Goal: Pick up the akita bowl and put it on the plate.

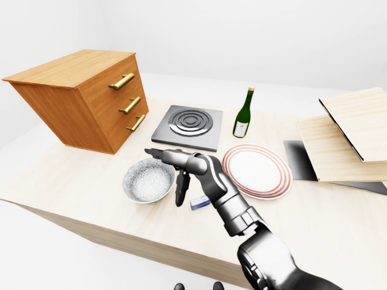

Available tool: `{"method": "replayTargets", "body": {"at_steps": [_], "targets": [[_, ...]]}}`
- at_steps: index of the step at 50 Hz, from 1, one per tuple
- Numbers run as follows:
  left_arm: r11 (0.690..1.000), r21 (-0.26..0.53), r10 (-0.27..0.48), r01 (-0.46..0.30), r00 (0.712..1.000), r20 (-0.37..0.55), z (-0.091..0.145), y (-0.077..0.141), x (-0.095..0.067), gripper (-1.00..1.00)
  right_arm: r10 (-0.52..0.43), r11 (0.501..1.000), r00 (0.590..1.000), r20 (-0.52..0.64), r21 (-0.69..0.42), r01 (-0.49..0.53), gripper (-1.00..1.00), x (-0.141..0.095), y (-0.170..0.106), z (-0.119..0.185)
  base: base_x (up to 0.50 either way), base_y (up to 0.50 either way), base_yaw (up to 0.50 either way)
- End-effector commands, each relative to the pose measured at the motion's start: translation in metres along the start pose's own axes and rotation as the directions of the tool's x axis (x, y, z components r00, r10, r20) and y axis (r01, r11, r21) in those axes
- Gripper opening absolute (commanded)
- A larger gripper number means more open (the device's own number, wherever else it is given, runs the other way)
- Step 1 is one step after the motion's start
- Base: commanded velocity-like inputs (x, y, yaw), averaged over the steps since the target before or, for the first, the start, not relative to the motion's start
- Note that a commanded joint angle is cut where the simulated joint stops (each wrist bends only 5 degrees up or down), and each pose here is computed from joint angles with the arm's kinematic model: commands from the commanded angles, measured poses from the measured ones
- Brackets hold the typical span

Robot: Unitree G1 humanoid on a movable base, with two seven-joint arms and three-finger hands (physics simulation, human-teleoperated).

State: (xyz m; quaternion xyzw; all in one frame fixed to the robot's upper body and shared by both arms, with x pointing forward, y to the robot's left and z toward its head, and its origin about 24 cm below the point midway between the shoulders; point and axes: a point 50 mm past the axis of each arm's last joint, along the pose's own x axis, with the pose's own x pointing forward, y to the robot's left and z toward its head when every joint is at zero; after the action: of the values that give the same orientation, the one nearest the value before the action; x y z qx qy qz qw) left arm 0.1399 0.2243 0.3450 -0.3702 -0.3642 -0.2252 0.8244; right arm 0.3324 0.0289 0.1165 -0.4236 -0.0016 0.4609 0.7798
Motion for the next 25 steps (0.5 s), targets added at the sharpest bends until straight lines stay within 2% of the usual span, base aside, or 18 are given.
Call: {"method": "replayTargets", "body": {"at_steps": [1, 16, 25], "targets": [[1.000, -0.001, 0.006, -0.006, 1.000, 0.001, -0.0009, 0.0014, 0.0001, 1.00, 0.025, 0.999, 0.999, -0.026, -0.040, -0.026, 1.00, 0.0063, 0.0009, 0.0051, 0.00, 0.00, 0.00], [1.000, -0.002, 0.002, -0.002, 1.000, 0.002, 0.0010, 0.0003, 0.0001, 1.00, 0.026, 0.991, 0.996, -0.090, -0.127, -0.038, 1.00, 0.0082, 0.0018, 0.0039, 0.00, 0.00, 0.00], [1.000, -0.006, 0.002, -0.002, 1.000, -0.002, -0.0002, 0.0004, -0.0003, 1.00, 0.046, 0.989, 0.993, -0.105, -0.134, -0.060, 1.00, 0.0128, 0.0032, 0.0064, 0.00, 0.00, 0.00]]}}
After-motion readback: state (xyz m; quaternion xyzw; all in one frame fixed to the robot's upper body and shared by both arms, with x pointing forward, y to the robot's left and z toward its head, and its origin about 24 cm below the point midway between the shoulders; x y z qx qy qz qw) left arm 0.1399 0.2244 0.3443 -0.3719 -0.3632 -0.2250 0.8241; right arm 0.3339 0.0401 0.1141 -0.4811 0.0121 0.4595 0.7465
